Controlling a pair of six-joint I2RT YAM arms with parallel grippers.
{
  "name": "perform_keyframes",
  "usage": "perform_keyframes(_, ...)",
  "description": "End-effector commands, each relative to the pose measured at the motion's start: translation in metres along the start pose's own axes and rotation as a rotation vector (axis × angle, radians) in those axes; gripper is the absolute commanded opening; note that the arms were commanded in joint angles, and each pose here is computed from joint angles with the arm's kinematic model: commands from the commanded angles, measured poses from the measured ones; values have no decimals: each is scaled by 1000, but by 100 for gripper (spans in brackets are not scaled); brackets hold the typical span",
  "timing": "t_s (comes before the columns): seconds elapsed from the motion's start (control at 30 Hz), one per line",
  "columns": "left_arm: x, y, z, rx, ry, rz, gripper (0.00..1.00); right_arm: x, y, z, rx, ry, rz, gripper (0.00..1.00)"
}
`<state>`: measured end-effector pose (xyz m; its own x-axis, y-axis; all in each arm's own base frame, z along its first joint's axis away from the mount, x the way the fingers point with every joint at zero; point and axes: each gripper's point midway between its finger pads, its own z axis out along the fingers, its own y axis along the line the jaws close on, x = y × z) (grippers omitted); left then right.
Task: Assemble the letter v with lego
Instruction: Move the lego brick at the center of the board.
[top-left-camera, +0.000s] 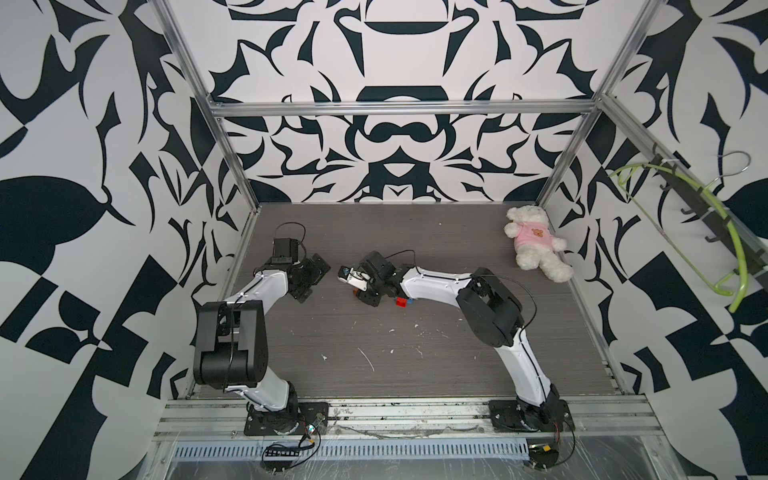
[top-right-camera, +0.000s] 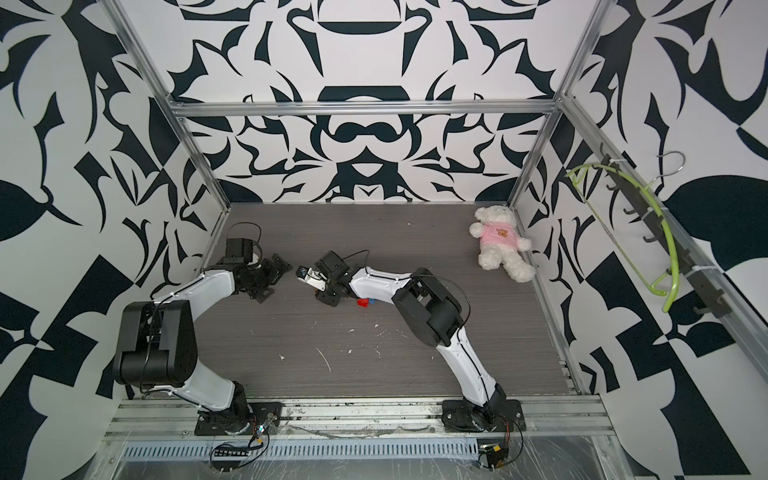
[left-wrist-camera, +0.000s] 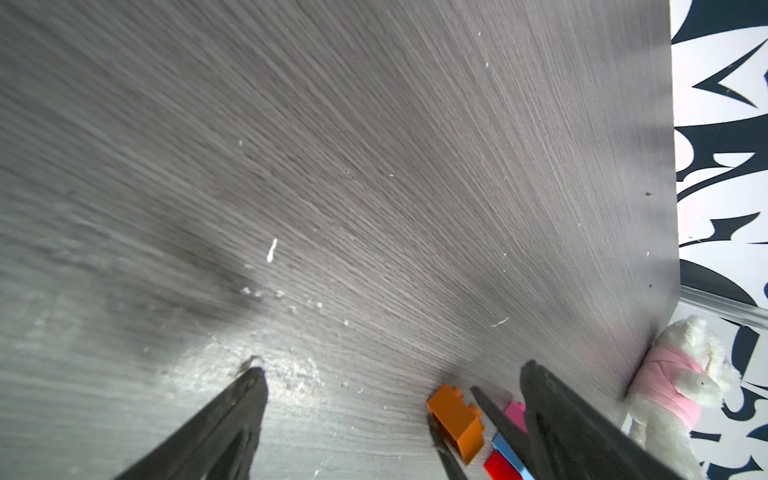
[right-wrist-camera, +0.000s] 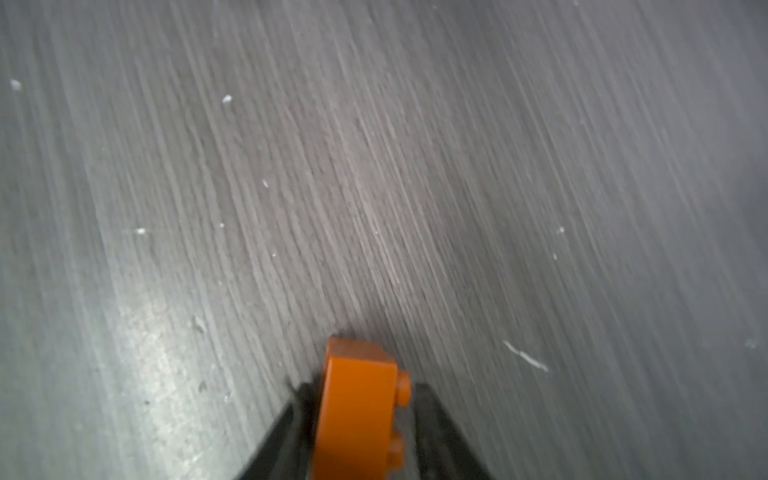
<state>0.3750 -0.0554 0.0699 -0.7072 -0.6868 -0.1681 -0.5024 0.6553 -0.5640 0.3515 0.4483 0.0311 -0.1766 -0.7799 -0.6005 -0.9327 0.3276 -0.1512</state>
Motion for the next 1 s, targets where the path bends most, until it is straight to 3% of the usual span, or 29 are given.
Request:
perform_keyframes(0.0, 5, 6, 1, -6, 15, 5, 100, -20, -5, -7, 3, -48, -21, 24)
perform_keyframes(0.23, 6, 3, 4, 15, 22, 2, 100, -22, -30, -22, 81, -64, 12, 15)
perform_keyframes(0.53, 24, -21, 23, 44, 72, 53, 100, 6, -74, -44, 136, -35, 127, 15)
perform_keyframes(0.97, 42, -32, 35, 50, 111, 84, 100, 50, -79, -54, 115, 40, 166, 23)
